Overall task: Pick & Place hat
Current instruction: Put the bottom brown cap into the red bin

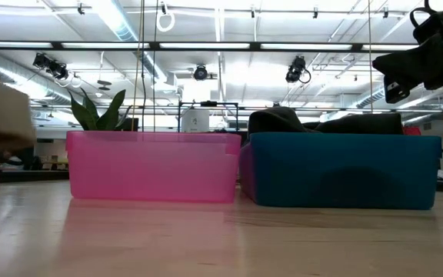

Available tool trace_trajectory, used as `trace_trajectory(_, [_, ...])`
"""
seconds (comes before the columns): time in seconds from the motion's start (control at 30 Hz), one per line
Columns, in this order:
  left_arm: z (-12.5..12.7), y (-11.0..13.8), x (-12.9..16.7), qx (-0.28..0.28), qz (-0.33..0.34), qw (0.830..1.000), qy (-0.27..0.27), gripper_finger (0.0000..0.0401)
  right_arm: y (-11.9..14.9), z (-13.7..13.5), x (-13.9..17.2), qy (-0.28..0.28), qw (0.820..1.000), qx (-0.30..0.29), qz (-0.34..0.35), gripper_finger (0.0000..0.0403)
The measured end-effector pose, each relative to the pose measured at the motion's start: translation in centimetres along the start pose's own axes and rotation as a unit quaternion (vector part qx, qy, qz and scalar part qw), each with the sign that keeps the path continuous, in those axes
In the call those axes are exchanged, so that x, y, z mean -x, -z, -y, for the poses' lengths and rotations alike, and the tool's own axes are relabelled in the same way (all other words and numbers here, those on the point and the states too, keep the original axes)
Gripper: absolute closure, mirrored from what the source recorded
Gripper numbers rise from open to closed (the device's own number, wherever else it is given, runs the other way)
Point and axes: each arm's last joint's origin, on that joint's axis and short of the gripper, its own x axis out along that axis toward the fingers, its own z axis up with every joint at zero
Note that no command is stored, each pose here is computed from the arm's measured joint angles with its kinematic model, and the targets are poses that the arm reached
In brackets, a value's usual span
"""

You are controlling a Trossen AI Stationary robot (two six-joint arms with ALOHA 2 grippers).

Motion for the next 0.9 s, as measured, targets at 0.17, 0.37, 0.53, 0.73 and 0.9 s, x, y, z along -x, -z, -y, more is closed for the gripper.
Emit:
trace_trajectory(0.17, [-1.0, -1.7, 2.6, -0.046, 0.002, 0.998, -0.042, 0.0398, 0.0, 0.0, 0.0, 0.0, 1.0, 0.0, 0.0, 0.0372])
trace_trajectory(0.37, [-2.1, -4.4, 5.6, -0.078, 0.045, 0.993, -0.073, 0.0399, 0.0, 0.0, 0.0, 0.0, 1.0, 0.0, 0.0, 0.0372])
trace_trajectory(0.53, [-3.5, -6.7, 7.0, -0.1, 0.086, 0.986, -0.105, 0.0399, 0.0, 0.0, 0.0, 0.0, 1.0, 0.0, 0.0, 0.0372])
trace_trajectory(0.73, [-6.4, -9.3, 6.6, -0.1, 0.118, 0.97, -0.186, 0.0399, 0.0, 0.0, 0.0, 0.0, 1.0, 0.0, 0.0, 0.0372])
trace_trajectory(0.9, [-8.7, -11.3, 6.0, -0.095, 0.133, 0.959, -0.232, 0.0399, 0.0, 0.0, 0.0, 0.0, 1.0, 0.0, 0.0, 0.0372])
